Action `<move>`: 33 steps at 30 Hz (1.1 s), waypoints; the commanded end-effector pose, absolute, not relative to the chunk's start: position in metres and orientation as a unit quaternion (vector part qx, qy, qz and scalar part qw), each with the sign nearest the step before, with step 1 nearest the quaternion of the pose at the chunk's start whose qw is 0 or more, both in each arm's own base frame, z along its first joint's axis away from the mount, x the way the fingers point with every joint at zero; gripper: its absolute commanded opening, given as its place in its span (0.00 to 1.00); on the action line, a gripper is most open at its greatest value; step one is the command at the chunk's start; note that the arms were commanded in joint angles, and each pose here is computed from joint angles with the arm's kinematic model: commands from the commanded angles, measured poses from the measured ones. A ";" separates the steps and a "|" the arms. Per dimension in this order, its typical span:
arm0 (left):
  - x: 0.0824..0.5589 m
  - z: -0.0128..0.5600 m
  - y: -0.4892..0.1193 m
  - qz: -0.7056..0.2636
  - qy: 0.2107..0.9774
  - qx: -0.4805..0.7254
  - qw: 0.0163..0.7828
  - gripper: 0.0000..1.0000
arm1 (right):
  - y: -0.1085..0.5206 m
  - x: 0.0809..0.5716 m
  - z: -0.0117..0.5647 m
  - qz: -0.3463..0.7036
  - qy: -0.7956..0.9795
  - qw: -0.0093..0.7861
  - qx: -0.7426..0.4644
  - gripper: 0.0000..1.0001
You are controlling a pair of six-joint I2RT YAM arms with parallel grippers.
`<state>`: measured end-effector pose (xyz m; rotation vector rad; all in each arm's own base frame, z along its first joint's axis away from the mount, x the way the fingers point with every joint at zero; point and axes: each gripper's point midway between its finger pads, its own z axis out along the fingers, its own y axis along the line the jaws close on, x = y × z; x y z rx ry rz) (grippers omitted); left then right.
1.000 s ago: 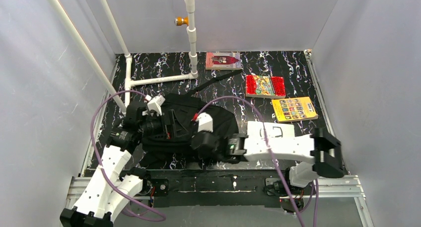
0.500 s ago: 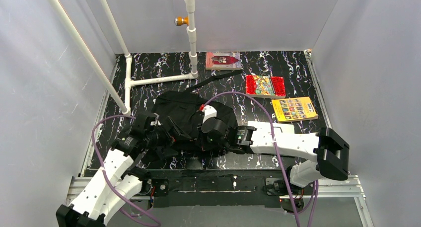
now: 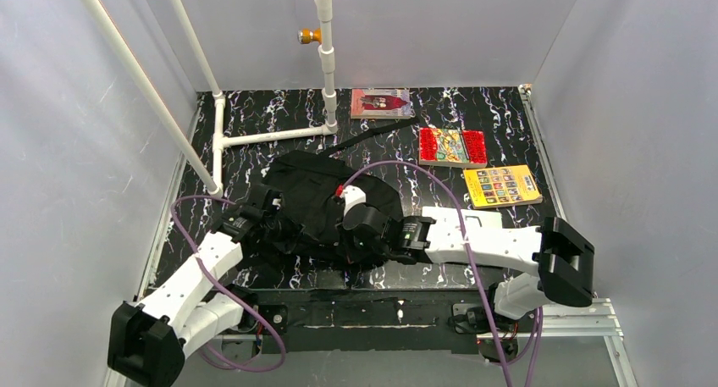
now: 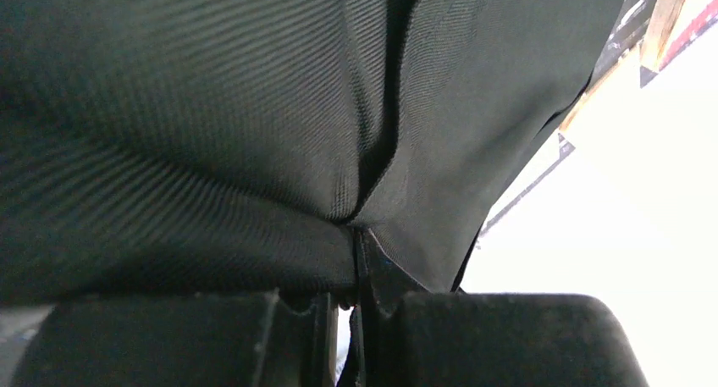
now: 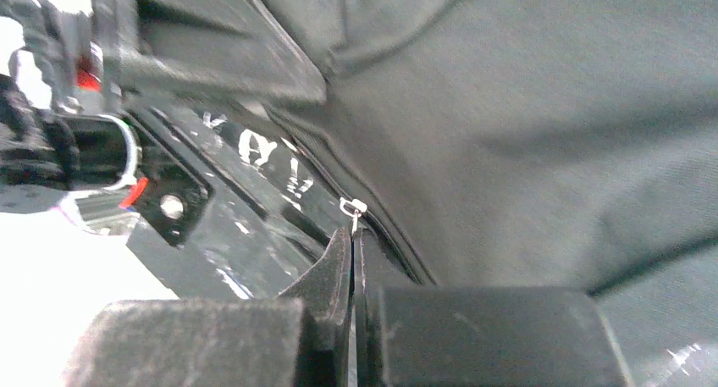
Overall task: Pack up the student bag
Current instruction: Unzip the student bag at the center of the board.
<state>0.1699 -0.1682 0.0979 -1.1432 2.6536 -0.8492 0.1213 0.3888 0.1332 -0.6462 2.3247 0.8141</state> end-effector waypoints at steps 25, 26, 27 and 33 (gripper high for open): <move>0.149 0.175 -0.196 -0.424 0.879 0.024 0.217 0.94 | 0.290 0.151 0.157 0.210 0.856 0.387 -0.271 0.01; 0.146 0.175 -0.203 -0.417 0.882 0.056 0.214 0.92 | 0.294 0.149 0.161 0.225 0.851 0.388 -0.273 0.01; 0.144 0.173 -0.209 -0.403 0.887 0.083 0.211 0.88 | 0.298 0.148 0.165 0.238 0.846 0.392 -0.273 0.01; 0.142 0.146 -0.256 -0.291 0.893 0.245 0.240 0.73 | 0.304 0.145 0.188 0.282 0.829 0.409 -0.255 0.01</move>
